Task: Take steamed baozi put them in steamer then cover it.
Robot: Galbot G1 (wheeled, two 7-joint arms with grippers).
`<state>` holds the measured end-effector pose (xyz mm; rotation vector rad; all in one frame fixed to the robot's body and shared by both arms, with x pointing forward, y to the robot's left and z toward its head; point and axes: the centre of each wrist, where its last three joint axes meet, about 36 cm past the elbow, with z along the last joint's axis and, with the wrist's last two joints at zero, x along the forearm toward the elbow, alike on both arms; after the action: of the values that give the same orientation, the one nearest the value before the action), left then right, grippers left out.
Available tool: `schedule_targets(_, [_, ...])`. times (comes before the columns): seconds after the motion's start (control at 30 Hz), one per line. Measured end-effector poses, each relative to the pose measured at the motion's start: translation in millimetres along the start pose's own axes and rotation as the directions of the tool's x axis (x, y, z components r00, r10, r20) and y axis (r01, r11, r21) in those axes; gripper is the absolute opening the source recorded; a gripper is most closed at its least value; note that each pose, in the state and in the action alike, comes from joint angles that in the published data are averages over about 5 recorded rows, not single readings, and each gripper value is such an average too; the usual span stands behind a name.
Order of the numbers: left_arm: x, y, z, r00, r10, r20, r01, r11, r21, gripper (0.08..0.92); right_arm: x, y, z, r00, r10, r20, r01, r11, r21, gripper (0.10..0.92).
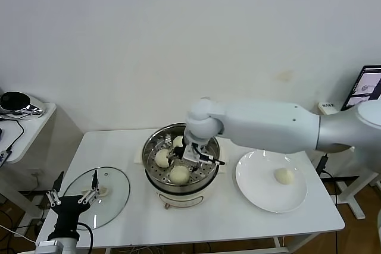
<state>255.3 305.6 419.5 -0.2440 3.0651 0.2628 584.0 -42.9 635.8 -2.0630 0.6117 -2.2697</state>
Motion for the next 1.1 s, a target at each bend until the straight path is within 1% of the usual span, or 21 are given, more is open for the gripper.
schedule_targets(0.17, [-2.6, 0.3, -1.0, 0.9999, 0.008, 0.006, -0.008, 1.000, 0.001, 0.823, 32.1, 20.6, 17.6, 1.000, -0.012, -0.020, 0.009, 0.992, -0.127, 0.822])
schedule_targets(0.3, [-4.9, -0.8, -0.9, 0.9998, 0.017, 0.009, -0.017, 1.000, 0.001, 0.823, 51.2, 48.2, 30.2, 0.999, -0.026, -0.037, 0.015, 0.964, -0.266, 0.823])
schedule_targets(0.43, [-7.1, -2.4, -0.1, 0.9996, 0.028, 0.011, -0.028, 1.000, 0.001, 0.823, 66.2, 85.7, 41.5, 0.997, -0.031, -0.069, 0.000, 0.909, -0.417, 0.823])
schedule_targets(0.6, [-9.8, -4.3, 1.6, 0.9991, 0.042, 0.010, -0.042, 0.999, 0.000, 0.823, 79.8, 143.6, 57.0, 0.993, -0.039, -0.113, -0.036, 0.808, -0.589, 0.823])
schedule_targets(0.87, [-12.1, -5.2, 5.0, 0.9982, 0.060, 0.004, -0.060, 0.998, -0.007, 0.823, 76.8, 238.9, 73.5, 0.982, -0.086, -0.166, -0.071, 0.653, -0.754, 0.823])
schedule_targets(1.1, [-9.8, -5.3, 8.0, 0.9977, 0.067, -0.009, -0.067, 0.998, -0.016, 0.823, 50.7, 305.3, 81.0, 0.974, -0.131, -0.182, -0.081, 0.549, -0.832, 0.823])
